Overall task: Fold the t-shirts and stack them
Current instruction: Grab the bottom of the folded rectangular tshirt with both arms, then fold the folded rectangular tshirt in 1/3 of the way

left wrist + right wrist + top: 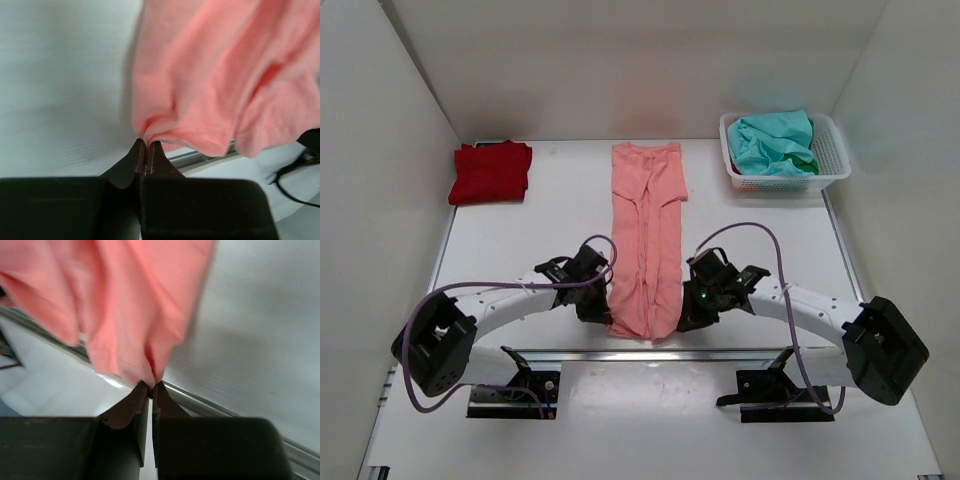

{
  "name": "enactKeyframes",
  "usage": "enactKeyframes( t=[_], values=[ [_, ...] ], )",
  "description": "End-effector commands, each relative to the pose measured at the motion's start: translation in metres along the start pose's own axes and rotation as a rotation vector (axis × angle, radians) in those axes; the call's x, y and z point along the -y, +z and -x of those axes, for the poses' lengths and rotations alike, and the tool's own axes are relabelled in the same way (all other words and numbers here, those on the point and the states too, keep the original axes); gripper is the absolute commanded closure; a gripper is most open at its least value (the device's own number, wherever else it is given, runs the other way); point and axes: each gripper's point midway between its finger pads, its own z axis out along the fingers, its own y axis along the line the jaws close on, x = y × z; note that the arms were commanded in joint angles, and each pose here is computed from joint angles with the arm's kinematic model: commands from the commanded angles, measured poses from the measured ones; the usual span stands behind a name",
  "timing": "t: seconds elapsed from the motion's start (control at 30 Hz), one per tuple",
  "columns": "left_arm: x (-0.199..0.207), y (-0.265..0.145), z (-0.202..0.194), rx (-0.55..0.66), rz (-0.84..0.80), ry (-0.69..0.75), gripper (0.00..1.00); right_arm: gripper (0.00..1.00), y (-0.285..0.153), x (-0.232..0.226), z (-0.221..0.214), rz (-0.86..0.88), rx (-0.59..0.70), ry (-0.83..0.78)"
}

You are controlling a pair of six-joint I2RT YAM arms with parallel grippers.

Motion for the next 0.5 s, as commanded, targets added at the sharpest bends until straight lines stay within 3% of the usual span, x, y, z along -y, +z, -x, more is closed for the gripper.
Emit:
enactKeyframes(
  t=[0.0, 0.3, 0.47],
  values=[
    [0.019, -0.027, 0.034, 0.089, -0.039, 0.024, 1.00, 1.00, -0.026, -0.032, 0.038, 0.080, 0.081, -0.072],
    [0.039, -0.053, 0.121, 0.173, -0.056, 0.006, 1.00, 1.00, -0.052, -0.034, 0.109, 0.065, 0.144, -0.096],
    [0.040, -0.049, 0.165, 0.183, -0.041, 0.004, 1.00, 1.00, -0.059, -0.025, 0.148, 0.039, 0.172, -0.096]
  ],
)
